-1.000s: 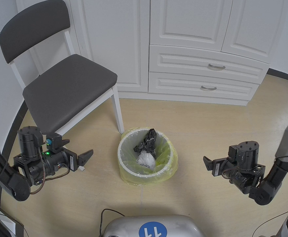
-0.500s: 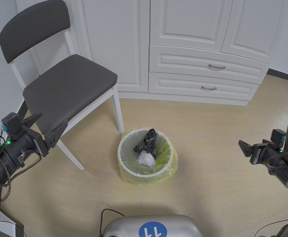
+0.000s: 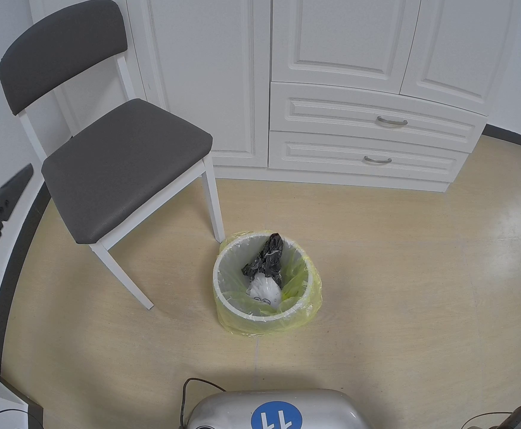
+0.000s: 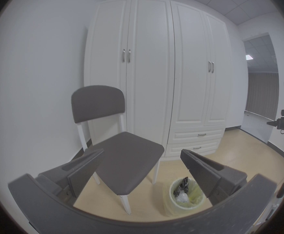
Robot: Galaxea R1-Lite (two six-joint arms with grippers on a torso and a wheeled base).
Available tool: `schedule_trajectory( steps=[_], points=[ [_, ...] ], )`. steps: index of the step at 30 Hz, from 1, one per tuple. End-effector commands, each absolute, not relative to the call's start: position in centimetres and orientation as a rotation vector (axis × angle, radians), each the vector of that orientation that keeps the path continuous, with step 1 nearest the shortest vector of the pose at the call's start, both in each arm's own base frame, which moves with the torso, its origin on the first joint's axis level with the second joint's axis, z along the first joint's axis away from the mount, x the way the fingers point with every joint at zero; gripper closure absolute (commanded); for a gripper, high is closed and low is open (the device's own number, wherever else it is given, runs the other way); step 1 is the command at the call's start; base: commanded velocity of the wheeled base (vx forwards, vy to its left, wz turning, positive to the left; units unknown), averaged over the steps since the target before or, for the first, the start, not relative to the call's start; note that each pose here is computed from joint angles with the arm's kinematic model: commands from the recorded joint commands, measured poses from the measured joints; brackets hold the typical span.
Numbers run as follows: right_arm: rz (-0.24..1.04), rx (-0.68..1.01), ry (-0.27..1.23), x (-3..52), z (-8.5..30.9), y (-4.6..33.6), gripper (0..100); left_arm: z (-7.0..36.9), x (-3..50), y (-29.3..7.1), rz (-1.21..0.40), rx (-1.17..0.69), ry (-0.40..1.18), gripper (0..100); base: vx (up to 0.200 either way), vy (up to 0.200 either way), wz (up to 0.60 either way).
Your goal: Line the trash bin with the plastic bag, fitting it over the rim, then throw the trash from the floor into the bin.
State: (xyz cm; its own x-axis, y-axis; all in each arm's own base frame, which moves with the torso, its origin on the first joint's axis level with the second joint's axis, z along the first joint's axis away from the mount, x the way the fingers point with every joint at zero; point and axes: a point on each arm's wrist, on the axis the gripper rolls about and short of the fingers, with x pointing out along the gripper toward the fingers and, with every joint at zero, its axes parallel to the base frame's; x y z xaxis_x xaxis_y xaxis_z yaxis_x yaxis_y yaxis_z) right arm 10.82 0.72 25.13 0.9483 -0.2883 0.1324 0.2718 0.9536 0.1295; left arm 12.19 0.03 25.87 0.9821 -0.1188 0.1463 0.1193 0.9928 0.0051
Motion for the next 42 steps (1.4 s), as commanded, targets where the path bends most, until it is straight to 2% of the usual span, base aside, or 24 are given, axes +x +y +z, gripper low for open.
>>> schedule_trajectory(
  steps=[1,11,16,32,42],
  points=[
    [-0.383,0.154,-0.377,5.3,28.8,-0.7,0,30.2,6.8,0.2,-0.079,-0.004,-0.323,0,0.000,0.000,0.00],
    [-0.390,0.200,-0.576,-1.3,28.5,-1.0,0,31.2,3.1,0.0,-0.026,-0.007,-0.377,0,0.000,0.000,0.00],
    [-0.380,0.199,-0.570,-3.7,27.5,-1.1,0,31.3,1.0,-0.1,-0.013,-0.006,-0.430,0,0.000,0.000,0.00],
    [-0.310,0.220,-0.588,-9.0,23.6,-1.9,0,29.1,-6.4,-0.4,0.015,-0.052,-0.428,0,0.000,0.000,0.00],
    [-0.329,0.249,-0.650,-10.3,24.3,-2.1,0,29.0,-8.4,-0.3,-0.010,-0.056,-0.445,0,0.000,0.000,0.00]
  ],
)
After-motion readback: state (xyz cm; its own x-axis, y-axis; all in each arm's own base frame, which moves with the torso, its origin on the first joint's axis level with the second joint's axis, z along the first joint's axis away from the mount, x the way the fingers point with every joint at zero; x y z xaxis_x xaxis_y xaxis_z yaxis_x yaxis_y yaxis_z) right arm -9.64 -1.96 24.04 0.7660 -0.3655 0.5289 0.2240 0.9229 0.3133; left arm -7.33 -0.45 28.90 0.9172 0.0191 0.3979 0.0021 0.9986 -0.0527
